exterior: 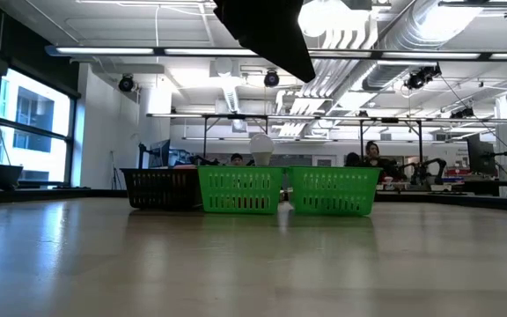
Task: Pick and place Stapler, Stapler remover, tape
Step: Put the black staple remover into the right green bin
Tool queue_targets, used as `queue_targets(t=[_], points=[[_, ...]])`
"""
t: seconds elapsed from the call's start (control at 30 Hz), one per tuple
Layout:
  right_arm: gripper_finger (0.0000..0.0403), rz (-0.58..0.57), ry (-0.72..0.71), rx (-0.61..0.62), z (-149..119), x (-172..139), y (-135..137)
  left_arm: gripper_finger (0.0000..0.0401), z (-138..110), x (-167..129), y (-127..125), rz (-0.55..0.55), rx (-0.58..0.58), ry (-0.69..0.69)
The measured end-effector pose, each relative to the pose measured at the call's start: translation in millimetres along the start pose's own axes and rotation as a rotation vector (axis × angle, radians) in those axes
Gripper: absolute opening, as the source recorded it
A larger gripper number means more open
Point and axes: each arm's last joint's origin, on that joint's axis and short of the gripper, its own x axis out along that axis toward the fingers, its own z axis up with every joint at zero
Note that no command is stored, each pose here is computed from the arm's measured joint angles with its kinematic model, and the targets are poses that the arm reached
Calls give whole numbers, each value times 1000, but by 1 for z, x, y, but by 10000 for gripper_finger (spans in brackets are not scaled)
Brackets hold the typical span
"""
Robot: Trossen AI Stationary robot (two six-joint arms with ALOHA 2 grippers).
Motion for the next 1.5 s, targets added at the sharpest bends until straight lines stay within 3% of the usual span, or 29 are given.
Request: queue_targets(t=[0.1, 0.27, 0.67, 1.03, 1.27, 1.5], points=[[224, -30, 30, 26, 2, 8, -1, 288, 0, 0, 0, 0, -1, -1], [218, 51, -90, 23, 9, -4, 6, 288, 1, 0, 0, 0, -10, -8], [206, 121, 42, 148, 36, 19, 12, 288, 6, 0, 0, 1, -40, -43], [202, 133, 125, 294, 49, 20, 10, 288, 6, 0, -1, -33, -28, -45], [188, 163, 163, 243, 49, 20, 12, 288, 5, 0, -1, -34, -19, -33], [179, 198, 133, -21, 49, 20, 14, 288, 5, 0, -1, -35, -22, -33]])
